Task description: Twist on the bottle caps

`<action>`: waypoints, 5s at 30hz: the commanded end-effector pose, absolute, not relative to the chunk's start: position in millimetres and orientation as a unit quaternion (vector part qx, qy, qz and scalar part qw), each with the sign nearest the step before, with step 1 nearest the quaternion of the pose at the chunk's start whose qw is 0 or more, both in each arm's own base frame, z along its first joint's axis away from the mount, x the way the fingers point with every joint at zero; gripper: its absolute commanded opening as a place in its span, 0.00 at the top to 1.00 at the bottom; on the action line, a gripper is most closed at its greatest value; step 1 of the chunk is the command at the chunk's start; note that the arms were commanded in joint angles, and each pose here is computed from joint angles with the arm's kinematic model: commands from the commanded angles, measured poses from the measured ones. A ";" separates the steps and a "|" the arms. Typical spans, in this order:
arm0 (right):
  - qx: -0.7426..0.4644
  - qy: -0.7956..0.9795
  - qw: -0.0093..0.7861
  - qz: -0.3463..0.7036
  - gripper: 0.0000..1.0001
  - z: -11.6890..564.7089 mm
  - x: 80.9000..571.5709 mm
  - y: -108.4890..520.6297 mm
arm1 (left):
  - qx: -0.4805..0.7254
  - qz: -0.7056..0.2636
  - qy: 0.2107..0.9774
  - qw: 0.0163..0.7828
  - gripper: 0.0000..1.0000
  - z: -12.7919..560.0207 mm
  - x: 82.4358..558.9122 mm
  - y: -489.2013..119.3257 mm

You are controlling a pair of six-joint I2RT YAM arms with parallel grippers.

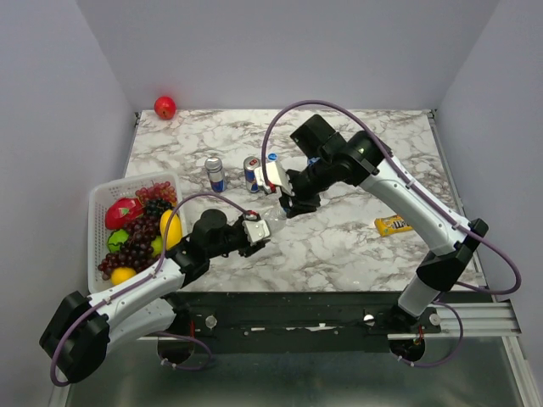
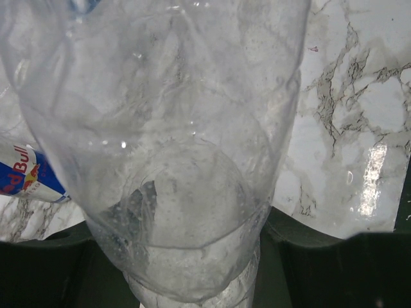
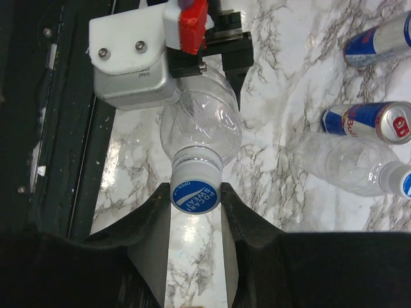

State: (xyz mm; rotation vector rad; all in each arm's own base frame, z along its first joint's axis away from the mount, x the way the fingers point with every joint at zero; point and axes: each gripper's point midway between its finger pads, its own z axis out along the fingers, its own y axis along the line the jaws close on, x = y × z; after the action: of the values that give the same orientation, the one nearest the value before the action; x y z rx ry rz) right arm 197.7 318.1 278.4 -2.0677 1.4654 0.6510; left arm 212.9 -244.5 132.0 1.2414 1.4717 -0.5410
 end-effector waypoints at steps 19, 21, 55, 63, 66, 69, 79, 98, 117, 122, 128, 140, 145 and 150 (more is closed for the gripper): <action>-0.501 0.800 0.156 0.291 0.91 224.2 230.3 349.8 | 0.433 -0.116 0.577 0.683 1.00 212.6 268.0 -239.5; -0.465 0.818 0.138 0.308 0.92 220.5 228.7 353.2 | 0.412 -0.090 0.586 0.692 1.00 215.8 275.8 -230.4; -0.561 0.734 0.297 0.242 0.00 301.5 245.6 306.3 | 0.470 -0.153 0.675 0.547 1.00 122.2 232.3 -223.3; -0.690 0.559 0.404 0.219 0.01 315.8 237.9 308.4 | 0.539 -0.263 0.627 0.497 1.00 127.8 194.8 -253.6; -0.717 0.521 0.398 0.237 0.00 316.3 225.2 314.8 | 0.545 -0.274 0.620 0.493 1.00 129.2 191.5 -256.8; -0.757 0.470 0.380 0.247 0.00 306.5 206.4 317.6 | 0.546 -0.278 0.620 0.490 1.00 128.8 190.8 -257.4; -0.816 0.409 0.339 0.230 0.01 270.8 172.8 308.1 | 0.511 -0.304 0.637 0.491 1.00 136.3 193.6 -258.5; -0.798 0.504 0.276 0.181 0.00 236.6 181.4 278.4 | 0.407 -0.348 0.653 0.535 1.00 180.9 216.5 -258.0; -0.718 0.478 0.429 0.267 0.00 346.3 201.8 316.4 | 0.500 -0.352 0.625 0.486 1.00 155.6 189.9 -261.7; -0.781 0.409 0.394 0.259 0.00 314.9 179.9 323.1 | 0.494 -0.359 0.622 0.489 1.00 161.1 191.6 -265.3; -0.799 0.390 0.388 0.241 0.00 299.7 174.5 325.3 | 0.482 -0.371 0.622 0.492 1.00 169.6 192.4 -268.1; -0.768 0.496 0.342 0.217 0.00 268.1 180.8 303.2 | 0.375 -0.380 0.654 0.536 1.00 192.6 221.3 -258.2; -0.731 0.581 0.269 0.237 0.00 248.8 165.7 286.4 | 0.337 -0.375 0.658 0.559 1.00 202.2 236.1 -250.1; -0.709 0.629 0.215 0.235 0.01 235.6 154.9 270.4 | 0.353 -0.366 0.656 0.558 1.00 197.6 236.2 -249.4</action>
State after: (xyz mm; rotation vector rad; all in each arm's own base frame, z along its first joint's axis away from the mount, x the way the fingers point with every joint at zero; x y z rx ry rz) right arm 194.2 302.5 269.2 -1.9086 1.4225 0.5496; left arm 215.2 -253.6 167.4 0.9345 1.6280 -0.9157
